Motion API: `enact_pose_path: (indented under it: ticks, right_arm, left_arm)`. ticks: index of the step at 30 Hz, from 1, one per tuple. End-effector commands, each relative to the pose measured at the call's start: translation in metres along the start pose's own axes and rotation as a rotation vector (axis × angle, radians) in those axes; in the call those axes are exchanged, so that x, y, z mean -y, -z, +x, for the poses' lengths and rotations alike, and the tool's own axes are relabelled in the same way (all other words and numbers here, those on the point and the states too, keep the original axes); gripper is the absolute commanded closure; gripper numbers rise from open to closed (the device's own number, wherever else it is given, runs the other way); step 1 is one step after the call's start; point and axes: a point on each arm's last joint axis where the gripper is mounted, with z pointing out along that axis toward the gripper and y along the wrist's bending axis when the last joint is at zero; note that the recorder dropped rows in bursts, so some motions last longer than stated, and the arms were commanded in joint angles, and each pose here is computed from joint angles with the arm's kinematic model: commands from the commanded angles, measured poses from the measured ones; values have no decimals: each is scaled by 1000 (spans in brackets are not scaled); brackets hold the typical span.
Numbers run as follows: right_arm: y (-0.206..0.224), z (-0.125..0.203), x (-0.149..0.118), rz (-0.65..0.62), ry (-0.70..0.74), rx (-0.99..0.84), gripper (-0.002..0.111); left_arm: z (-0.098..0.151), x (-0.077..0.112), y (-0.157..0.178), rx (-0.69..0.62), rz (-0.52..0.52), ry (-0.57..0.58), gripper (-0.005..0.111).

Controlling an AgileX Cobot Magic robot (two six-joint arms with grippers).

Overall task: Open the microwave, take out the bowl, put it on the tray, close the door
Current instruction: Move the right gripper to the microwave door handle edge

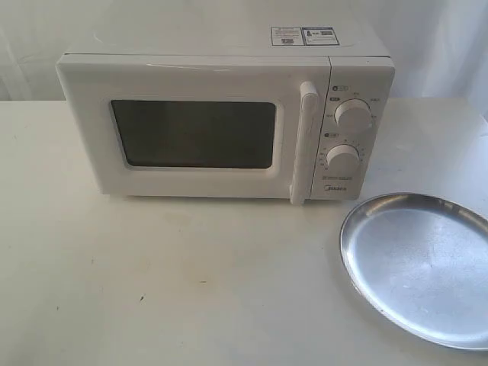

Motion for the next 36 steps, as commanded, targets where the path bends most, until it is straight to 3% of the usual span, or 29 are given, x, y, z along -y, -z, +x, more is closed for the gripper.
enact_pose_path:
  ticks: [1,3,5,8,11,17,20,22,26,29,31,32,33,34,35,36]
  right_arm:
    - [14,-47,6,-41,-412,546,108]
    - [27,-63,10,-93,-521,782,108]
    - [42,-75,12,-107,-497,997,108]
    - [72,-90,21,-145,-585,1360,108]
    - [94,-129,27,-142,-611,1504,108]
    - [79,-233,16,-88,-353,1231,108]
    - [43,-273,6,-94,-167,999,108]
    - [8,-283,1,-101,-83,833,108]
    - [-79,-260,-5,-136,-24,491,108]
    - [-135,-219,-7,-143,39,224,108]
    - [-165,-184,-14,-216,108,86,108]
    - [-173,-170,-22,-296,174,64,108]
    - [-182,-137,-43,-557,332,29,108]
    - [-185,-126,-52,-677,341,29,108]
    - [-187,-110,-68,-920,300,49,108]
    - [-188,-103,-72,-995,284,47,108]
  left_arm:
    - [0,0,0,3,5,6,107]
    - [0,0,0,3,5,6,107]
    - [0,0,0,3,5,6,107]
    - [0,0,0,3,5,6,107]
    - [0,0,0,3,5,6,107]
    - [0,0,0,3,5,6,107]
    - [0,0,0,3,5,6,107]
    - [0,0,0,3,5,6,107]
    - [0,0,0,3,5,6,107]
    - [0,0,0,3,5,6,107]
    - [0,0,0,3,5,6,107]
    - [0,0,0,3,5,6,107]
    - [0,0,0,3,5,6,107]
    - [0,0,0,3,5,6,107]
    - [0,0,0,3,5,6,107]
    - [0,0,0,3,5,6,107]
